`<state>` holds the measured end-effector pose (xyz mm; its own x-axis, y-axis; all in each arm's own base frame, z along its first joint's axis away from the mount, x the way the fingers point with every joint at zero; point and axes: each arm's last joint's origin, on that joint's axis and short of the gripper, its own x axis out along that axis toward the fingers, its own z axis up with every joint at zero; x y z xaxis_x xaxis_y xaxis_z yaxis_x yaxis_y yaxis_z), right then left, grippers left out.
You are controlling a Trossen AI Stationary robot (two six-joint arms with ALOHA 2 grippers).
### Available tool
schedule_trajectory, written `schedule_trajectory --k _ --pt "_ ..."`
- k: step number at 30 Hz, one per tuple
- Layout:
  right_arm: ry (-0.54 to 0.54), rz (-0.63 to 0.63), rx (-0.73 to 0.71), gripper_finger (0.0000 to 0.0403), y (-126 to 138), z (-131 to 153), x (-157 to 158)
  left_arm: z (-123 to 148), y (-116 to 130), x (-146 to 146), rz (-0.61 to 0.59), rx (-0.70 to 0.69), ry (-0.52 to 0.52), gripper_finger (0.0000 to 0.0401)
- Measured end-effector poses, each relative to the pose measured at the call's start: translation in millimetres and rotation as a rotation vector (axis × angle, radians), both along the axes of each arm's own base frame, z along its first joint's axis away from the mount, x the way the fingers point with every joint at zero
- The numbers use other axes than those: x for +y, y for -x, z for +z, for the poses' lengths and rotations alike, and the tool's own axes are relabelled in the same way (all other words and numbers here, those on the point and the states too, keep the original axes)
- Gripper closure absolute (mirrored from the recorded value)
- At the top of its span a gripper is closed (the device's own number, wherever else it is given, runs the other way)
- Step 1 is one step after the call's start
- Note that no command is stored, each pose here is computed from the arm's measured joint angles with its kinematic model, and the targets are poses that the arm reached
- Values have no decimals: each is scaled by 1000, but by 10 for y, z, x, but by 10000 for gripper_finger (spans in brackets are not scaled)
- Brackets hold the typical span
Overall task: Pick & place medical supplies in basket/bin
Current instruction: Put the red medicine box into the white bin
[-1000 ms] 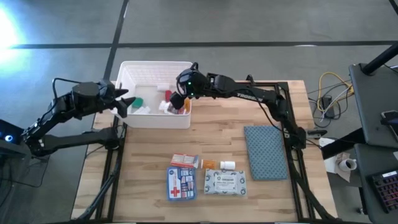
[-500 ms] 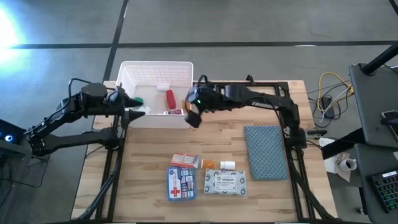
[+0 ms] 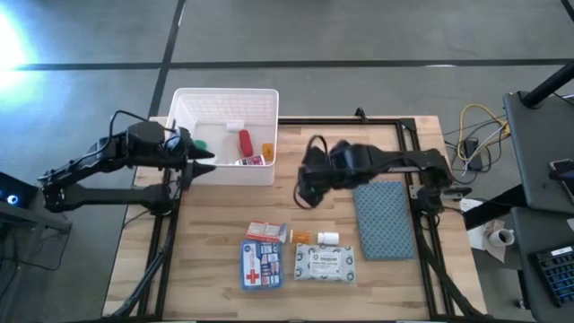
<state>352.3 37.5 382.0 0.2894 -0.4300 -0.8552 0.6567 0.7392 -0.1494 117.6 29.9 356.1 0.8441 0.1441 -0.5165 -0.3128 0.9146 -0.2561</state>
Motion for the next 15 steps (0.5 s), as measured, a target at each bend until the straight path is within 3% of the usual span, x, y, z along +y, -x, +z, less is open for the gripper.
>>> schedule_trajectory --k 7,15 --pt "-45 -99 21 51 293 -228 327 55 -84 -208 -127 -69 32 184" --pt "-57 -185 62 51 522 -559 622 -115 -311 -606 -212 89 -130 183"
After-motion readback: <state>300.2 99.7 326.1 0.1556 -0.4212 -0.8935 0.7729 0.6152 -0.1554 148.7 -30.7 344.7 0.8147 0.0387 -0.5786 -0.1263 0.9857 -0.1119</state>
